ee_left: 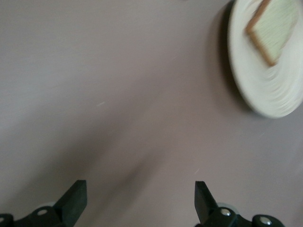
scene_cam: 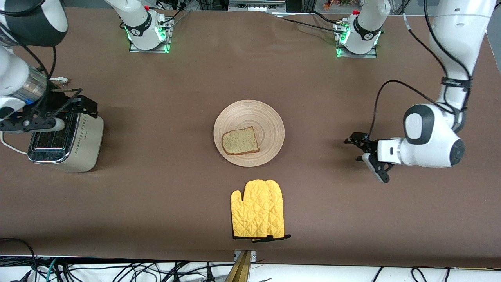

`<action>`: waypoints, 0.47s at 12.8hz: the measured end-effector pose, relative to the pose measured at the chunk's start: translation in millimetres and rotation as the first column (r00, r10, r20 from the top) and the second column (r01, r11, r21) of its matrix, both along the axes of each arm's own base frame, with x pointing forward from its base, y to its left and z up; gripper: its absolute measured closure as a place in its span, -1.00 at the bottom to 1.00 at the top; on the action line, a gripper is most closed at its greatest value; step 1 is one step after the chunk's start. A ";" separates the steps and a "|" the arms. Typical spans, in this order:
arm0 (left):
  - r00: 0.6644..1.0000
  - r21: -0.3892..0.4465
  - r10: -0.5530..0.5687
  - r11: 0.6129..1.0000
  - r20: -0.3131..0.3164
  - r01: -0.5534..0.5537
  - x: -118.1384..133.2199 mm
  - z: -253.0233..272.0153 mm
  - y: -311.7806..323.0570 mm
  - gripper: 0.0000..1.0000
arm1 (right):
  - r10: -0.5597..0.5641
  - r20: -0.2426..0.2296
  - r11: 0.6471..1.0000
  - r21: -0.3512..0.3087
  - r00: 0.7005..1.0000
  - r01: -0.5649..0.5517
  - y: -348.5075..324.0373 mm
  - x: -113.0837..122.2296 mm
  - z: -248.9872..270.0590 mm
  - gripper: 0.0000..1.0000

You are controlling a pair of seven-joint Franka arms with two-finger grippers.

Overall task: Move plate and put bread in toaster
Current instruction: 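Release the plate with the left gripper while the right gripper reaches the bread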

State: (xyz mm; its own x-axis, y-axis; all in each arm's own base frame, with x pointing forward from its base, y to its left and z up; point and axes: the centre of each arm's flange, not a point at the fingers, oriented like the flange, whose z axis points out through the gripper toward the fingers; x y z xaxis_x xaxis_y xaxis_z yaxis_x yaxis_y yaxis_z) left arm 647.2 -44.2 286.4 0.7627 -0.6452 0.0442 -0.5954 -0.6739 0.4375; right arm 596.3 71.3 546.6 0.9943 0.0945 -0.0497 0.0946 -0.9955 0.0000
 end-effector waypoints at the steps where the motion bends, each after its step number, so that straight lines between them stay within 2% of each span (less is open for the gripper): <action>1: 1.000 0.061 -0.002 0.998 0.008 0.001 1.4 20.8 2.9 -1.00 | 0.009 -0.012 0.999 0.031 1.000 -0.009 12.3 0.6 -5.6 -1.00; 4: 0.998 0.270 -0.035 0.963 0.054 0.019 -0.7 103.1 12.3 -1.00 | 0.006 -0.041 0.987 0.158 0.999 0.000 37.7 8.6 -27.4 -1.00; 6: 0.997 0.361 -0.064 0.932 0.048 0.042 -4.0 167.5 19.9 -1.00 | 0.032 -0.030 0.981 0.194 0.999 -0.025 67.2 14.8 -43.7 -1.00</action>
State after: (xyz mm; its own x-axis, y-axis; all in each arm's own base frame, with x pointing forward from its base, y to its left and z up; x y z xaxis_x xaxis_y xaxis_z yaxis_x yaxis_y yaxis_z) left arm 643.3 -24.3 453.9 0.7299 -0.6658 -0.1548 -0.6517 -0.7461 0.1360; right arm 611.1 138.5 502.9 0.9892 0.1338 -0.0603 0.1197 -0.9732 -0.1964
